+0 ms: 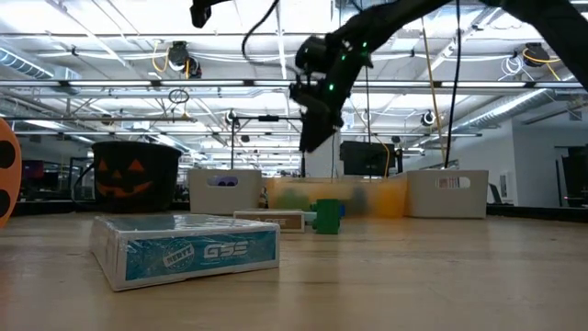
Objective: Pick & Place Toys
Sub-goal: Put the orange dice into the left gray bin
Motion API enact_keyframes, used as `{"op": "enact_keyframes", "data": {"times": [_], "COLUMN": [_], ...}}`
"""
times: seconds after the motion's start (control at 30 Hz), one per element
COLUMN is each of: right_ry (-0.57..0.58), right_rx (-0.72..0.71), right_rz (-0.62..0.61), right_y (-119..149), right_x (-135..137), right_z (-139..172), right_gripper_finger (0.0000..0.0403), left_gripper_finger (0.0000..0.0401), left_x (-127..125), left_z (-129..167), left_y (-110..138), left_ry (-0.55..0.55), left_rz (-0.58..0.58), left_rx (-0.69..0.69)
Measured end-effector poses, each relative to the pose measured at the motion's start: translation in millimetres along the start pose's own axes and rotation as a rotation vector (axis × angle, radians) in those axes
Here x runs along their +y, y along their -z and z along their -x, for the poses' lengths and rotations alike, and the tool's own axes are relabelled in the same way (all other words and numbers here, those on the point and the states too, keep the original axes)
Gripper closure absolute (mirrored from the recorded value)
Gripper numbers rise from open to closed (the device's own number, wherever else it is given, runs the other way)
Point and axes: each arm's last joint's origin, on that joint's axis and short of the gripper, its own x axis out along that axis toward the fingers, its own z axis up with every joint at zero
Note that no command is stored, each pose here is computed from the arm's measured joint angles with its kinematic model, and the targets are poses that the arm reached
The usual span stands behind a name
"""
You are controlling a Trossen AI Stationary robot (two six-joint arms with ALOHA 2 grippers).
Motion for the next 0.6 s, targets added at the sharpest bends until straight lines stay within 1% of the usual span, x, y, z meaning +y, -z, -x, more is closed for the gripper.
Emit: {"op": "enact_keyframes", "data": {"times": [0.1,0.23,0.43,0.6], "right_ry": [0.011,0.013,-0.019,-0.078], "right_rx": [-0.089,-0.221,-0.429,-0.547], "right_rz": [0.005,-0.061,-0.174,-0.219], "right_y": [-8.4,-18.0,-27.3,-25.6], "right_x": [1.8,6.8,19.1,36.7], "right_z": [25.5,65.9,125.6,171.8], "right_gripper_finger": [0.0173,0.0176,0.0172,0.0177], "left_gripper_finger": [0.0199,0.0199,0.0199,0.0199], "left_x": [-1.6,-3.8,-5.9,-6.9], "left_z": [0.1,0.5,1.1,1.2], "left_y": [-4.1,-9.4,-14.1,-13.6], "left_ry": [0.015,0.035,0.059,0.092], "left_rz": [-0.021,-0.046,0.021,0.02], "left_rx": [-0.039,-0.09,-0.134,-0.118]}}
